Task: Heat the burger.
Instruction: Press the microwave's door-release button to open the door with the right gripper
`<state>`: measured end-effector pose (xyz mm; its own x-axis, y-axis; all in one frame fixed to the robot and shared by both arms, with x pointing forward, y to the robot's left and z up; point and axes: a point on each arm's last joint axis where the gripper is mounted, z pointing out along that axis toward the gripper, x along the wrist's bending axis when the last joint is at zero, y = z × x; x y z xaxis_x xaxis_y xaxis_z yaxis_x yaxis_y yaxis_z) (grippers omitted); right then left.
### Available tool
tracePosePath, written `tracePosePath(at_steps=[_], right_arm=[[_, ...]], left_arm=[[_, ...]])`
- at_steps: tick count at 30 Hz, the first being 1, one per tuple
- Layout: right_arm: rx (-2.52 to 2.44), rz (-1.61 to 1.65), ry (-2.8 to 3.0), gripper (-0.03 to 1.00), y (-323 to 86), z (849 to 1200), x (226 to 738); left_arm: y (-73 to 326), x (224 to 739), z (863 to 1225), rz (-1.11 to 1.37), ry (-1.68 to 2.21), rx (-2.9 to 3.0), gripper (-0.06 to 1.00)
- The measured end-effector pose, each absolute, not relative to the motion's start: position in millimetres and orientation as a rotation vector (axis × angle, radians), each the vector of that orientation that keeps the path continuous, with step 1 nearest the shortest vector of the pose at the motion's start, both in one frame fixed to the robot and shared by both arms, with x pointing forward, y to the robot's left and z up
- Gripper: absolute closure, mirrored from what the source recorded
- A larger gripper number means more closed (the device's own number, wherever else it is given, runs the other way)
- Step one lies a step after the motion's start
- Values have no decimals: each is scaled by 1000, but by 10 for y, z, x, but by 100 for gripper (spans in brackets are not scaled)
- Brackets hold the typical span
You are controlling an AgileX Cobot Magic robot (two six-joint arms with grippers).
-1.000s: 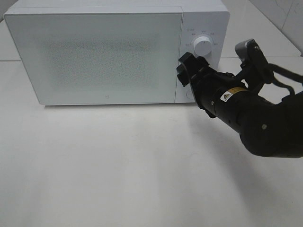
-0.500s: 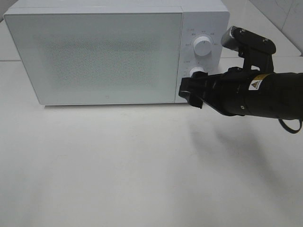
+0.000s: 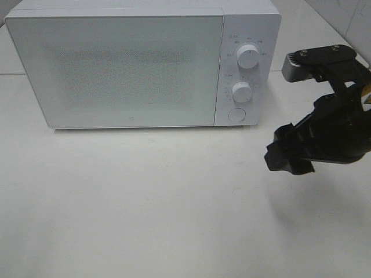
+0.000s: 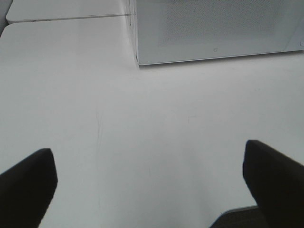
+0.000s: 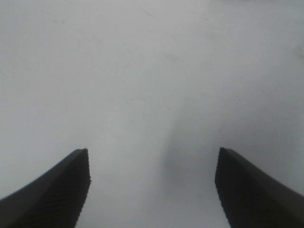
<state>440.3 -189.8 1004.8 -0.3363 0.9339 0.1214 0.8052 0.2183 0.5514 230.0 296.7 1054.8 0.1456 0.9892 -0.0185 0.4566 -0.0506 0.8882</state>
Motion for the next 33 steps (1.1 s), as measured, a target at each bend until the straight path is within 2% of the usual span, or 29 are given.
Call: tracePosePath(at_steps=[10, 21, 33], right_arm=[[1600, 707, 2341, 25, -2093, 10349, 4022], [1454, 865, 2283, 25, -2437, 10776, 3357], [1541, 920, 2077, 25, -2762, 10644, 2914]], left_arm=[[2967, 2300, 10548, 845, 1422, 1628, -4], [2967, 2300, 10548, 845, 1422, 1628, -4], [2967, 2300, 10548, 845, 1422, 1628, -4]])
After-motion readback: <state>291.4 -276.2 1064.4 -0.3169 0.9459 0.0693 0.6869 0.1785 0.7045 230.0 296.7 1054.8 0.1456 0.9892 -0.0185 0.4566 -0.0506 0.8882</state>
